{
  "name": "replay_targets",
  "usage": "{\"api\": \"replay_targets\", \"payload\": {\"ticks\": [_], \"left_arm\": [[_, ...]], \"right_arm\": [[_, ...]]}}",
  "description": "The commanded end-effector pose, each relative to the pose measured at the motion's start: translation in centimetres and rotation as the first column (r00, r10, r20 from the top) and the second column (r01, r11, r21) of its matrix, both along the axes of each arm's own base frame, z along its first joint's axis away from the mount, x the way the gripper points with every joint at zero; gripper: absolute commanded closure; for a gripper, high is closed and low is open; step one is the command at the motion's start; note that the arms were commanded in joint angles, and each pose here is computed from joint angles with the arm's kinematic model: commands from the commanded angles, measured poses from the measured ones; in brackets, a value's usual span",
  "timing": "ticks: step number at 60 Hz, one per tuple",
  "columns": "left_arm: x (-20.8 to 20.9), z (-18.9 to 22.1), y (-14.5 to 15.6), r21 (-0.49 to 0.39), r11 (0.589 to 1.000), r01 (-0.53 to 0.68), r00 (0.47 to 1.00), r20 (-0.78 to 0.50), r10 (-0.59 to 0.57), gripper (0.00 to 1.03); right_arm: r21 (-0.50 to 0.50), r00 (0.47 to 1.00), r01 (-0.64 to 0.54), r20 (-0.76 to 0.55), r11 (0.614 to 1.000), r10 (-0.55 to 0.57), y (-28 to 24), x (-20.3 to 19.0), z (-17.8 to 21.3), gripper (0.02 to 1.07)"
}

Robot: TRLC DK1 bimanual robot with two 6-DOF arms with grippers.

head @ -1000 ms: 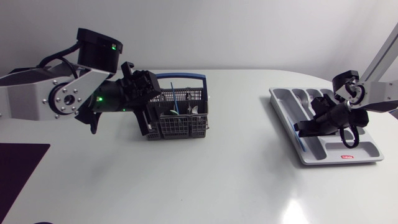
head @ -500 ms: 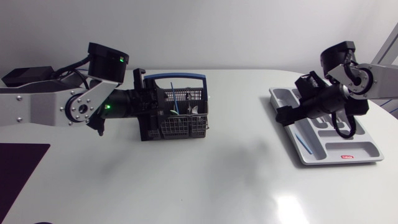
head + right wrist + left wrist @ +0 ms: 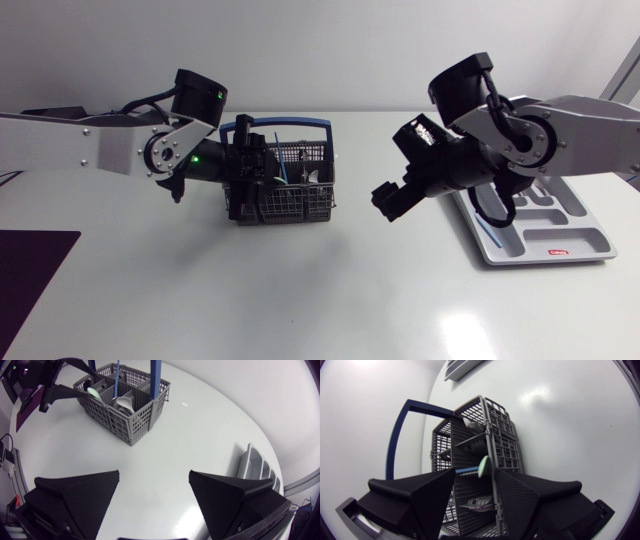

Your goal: Unload the cutlery basket into the drawer organizer.

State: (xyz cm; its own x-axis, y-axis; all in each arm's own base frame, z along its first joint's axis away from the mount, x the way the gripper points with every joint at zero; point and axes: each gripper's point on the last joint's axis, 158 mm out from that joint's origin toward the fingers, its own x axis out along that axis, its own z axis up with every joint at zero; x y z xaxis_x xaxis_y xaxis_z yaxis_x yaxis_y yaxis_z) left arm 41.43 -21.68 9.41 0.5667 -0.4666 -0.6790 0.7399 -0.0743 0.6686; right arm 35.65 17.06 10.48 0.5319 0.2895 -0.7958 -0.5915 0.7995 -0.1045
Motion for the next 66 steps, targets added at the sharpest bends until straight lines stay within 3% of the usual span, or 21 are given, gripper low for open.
{"api": "replay_targets", "payload": {"ticks": [1, 17, 21, 28, 32, 47, 66], "left_arm": [[1.2, 0.1, -0.2, 0.028, 0.999, 0.037, 0.999, 0.017, -0.038, 0.56], [1.6, -0.8, -0.5, 0.058, 0.995, 0.078, 0.997, -0.03, -0.076, 0.75], [1.6, -1.1, -0.7, 0.058, 0.995, 0.086, 0.996, -0.035, -0.084, 0.75], [1.2, -1.1, -1.3, 0.048, 0.993, 0.107, 0.994, -0.045, -0.105, 0.88], [1.2, -1.0, -1.4, 0.055, 0.991, 0.121, 0.992, -0.037, -0.119, 1.0], [1.1, 1.8, -1.6, 0.05, 0.991, 0.126, 0.992, -0.018, -0.125, 1.0], [-0.3, 10.3, -1.2, -0.039, 0.994, 0.105, 0.988, 0.117, -0.1, 1.0]], "right_arm": [[-0.01, 1.0, 0.008, -0.025, 1.0, -0.008, 0.3, 0.2, -1.3, 0.07], [-0.027, 0.999, -0.002, -0.044, 1.0, 0.001, 0.5, 0.4, -2.8, 0.07], [-0.03, 0.999, -0.007, -0.041, 1.0, 0.006, 0.5, 0.5, -3.0, 0.07], [-0.035, 0.999, -0.012, -0.045, 0.999, 0.011, 0.5, 0.4, -3.5, 0.07], [-0.038, 0.999, -0.016, -0.044, 0.999, 0.014, 0.4, 0.3, -3.6, 0.07], [-0.035, 0.999, -0.032, -0.038, 0.999, 0.03, 0.7, -0.2, -3.3, 0.07], [-0.02, 0.998, -0.064, -0.003, 0.998, 0.064, 1.4, -1.9, -1.7, 0.07]]}}
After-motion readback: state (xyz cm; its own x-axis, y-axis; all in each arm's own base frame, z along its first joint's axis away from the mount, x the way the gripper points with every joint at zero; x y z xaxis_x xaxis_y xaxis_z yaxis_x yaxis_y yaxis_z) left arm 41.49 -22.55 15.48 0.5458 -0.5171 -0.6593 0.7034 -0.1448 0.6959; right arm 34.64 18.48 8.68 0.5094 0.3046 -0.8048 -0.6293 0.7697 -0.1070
